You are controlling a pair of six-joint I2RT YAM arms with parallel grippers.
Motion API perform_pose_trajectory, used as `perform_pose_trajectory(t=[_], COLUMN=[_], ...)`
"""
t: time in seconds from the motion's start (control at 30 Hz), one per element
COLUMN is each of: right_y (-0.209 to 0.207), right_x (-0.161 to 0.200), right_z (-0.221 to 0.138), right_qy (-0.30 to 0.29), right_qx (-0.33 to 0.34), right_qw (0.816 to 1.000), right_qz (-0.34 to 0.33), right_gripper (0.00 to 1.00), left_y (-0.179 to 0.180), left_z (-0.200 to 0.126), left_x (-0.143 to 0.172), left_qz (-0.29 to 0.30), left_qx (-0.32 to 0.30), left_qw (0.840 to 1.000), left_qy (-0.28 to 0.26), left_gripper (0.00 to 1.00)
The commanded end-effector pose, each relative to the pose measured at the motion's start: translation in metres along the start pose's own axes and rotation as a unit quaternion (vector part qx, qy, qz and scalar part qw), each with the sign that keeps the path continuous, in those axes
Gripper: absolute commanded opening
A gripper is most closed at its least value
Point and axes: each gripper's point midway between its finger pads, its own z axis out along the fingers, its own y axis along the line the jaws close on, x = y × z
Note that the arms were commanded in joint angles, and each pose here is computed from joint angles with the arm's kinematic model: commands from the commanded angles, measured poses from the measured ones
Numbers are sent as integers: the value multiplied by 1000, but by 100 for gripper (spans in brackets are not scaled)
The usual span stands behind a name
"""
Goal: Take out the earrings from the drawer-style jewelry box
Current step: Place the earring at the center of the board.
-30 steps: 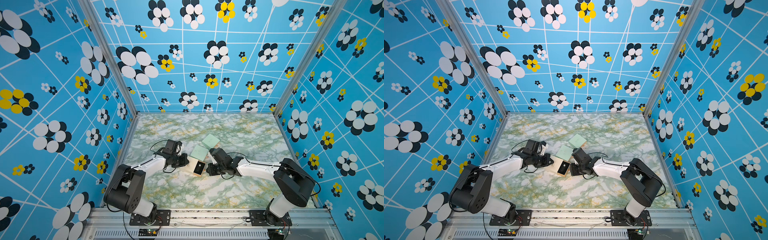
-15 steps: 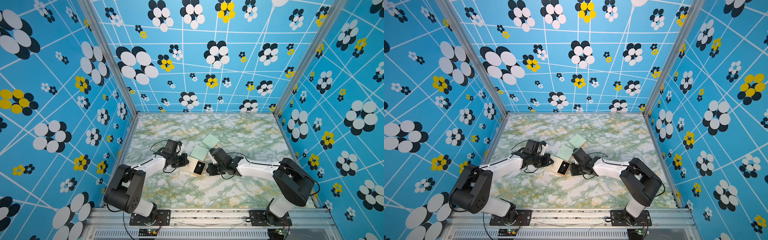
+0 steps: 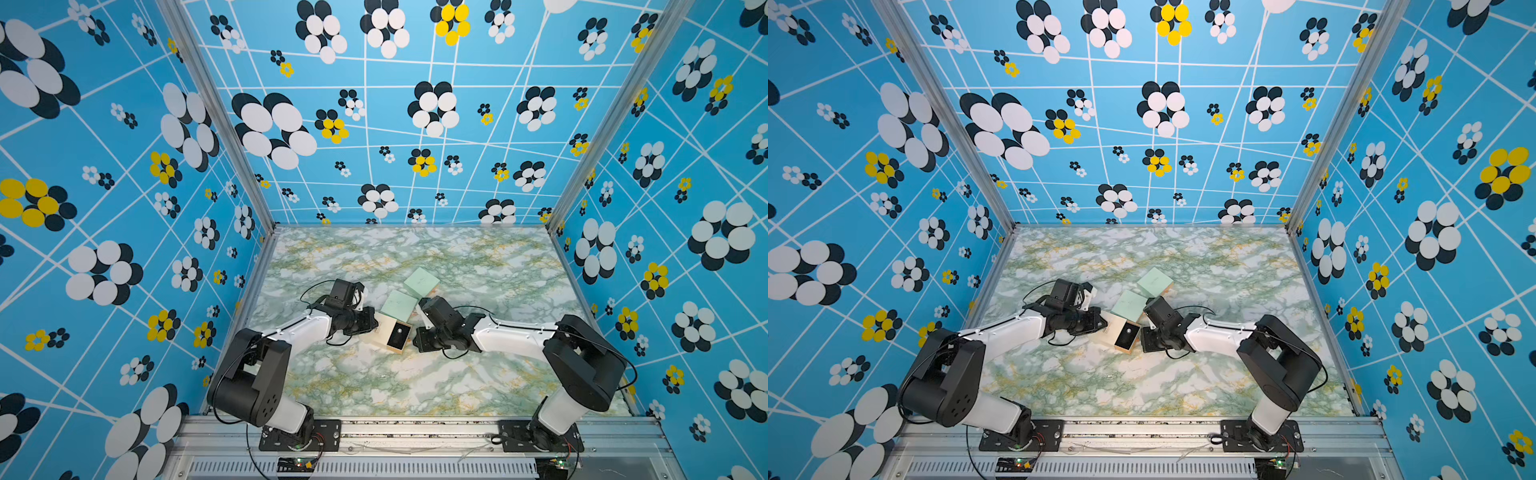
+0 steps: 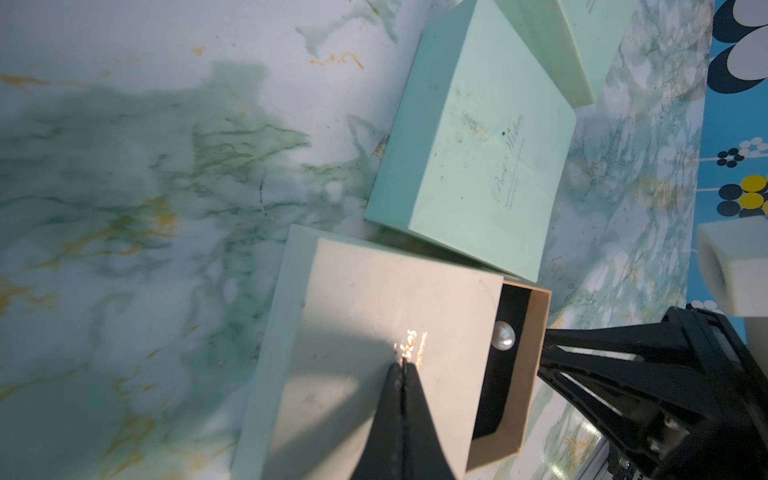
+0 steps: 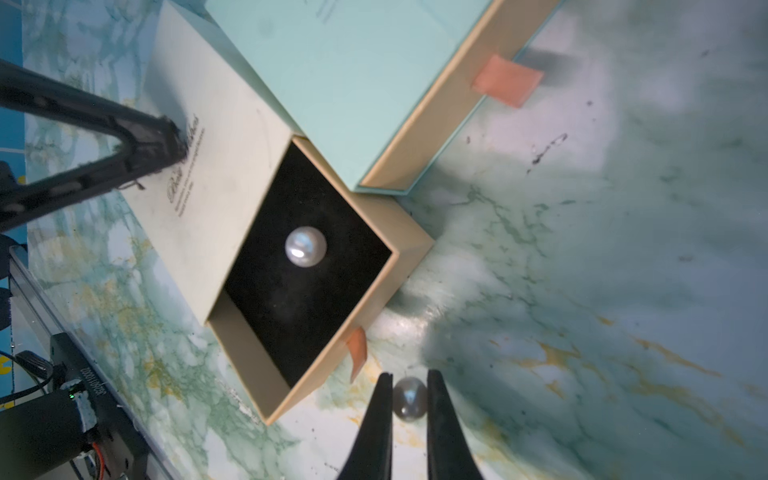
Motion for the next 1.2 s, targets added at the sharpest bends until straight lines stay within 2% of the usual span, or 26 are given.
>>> perform_pose_trajectory(t=[0.0, 0.67, 1.17], right_y=[-7, -6, 16], right_x=[8, 5, -30], right_z=[4, -1, -33], right_qy=[13, 6, -14], right_qx=[7, 8, 39], right_qw=[1000, 1000, 996], right_qz=[9, 3, -84], right_gripper=[15, 26, 26], left_y=[40, 40, 39], left_z=[12, 11, 12], left_x=[52, 52, 51], left_qz=[-38, -39, -40], left_qx=[-75, -76, -74], left_qw=[993, 993, 993], left_qy=[84, 85, 86], left_gripper=[0, 0, 0])
